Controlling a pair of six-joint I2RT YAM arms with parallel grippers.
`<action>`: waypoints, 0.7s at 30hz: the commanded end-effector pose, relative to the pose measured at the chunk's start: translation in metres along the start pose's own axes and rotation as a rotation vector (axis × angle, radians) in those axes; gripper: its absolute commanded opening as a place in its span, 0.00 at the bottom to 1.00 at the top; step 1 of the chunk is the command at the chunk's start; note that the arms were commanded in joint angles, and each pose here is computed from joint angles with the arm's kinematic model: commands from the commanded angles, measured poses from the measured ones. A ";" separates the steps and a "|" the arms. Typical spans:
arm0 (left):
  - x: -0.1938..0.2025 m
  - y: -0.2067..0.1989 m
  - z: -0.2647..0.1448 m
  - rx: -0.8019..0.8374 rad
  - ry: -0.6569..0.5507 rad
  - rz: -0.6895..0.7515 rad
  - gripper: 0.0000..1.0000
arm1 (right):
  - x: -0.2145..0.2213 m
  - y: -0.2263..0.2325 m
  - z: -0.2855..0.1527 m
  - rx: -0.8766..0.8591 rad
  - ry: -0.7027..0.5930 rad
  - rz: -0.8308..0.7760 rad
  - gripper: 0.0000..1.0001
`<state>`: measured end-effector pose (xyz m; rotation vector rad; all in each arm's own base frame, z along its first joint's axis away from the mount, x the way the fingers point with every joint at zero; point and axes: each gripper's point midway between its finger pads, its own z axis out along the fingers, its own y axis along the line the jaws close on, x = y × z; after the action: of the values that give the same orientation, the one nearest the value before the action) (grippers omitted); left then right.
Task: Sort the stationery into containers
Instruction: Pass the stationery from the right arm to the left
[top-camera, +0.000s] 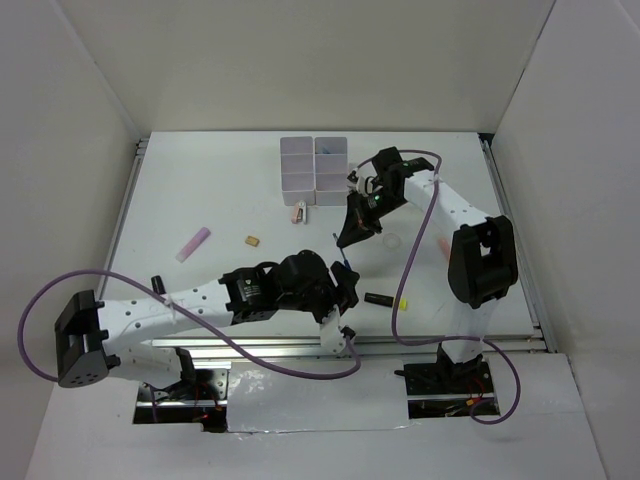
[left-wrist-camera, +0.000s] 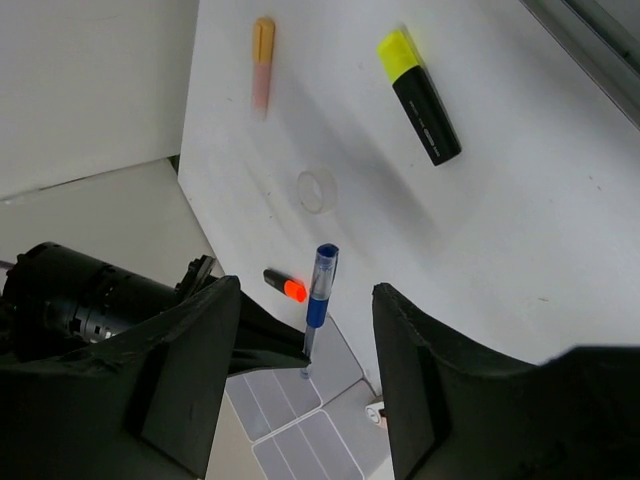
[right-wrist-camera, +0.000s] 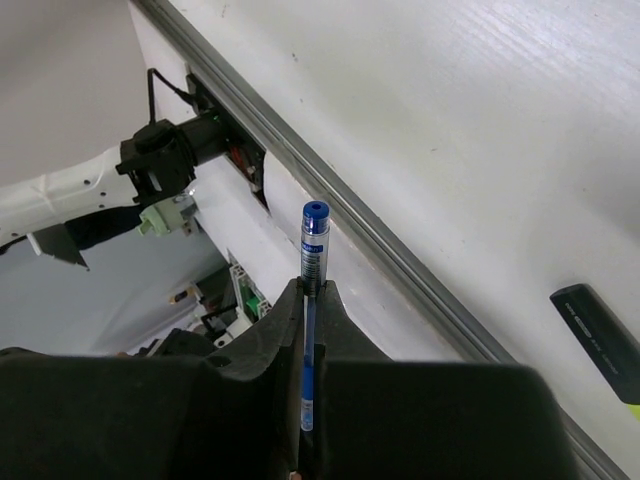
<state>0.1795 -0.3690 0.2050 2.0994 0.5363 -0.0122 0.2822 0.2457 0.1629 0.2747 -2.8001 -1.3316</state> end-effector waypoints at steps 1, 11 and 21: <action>-0.007 0.015 -0.016 -0.052 -0.017 -0.003 0.67 | -0.001 0.012 -0.010 -0.005 -0.042 -0.049 0.00; 0.008 0.003 0.008 0.067 0.042 -0.034 0.59 | 0.004 0.016 -0.011 0.012 -0.046 -0.051 0.00; 0.019 0.003 0.021 0.099 0.086 -0.036 0.50 | 0.002 0.014 -0.011 0.049 -0.054 -0.047 0.00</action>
<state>0.1946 -0.3745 0.1842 2.2054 0.6170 0.0168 0.2809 0.2446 0.1646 0.2855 -2.8507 -1.2820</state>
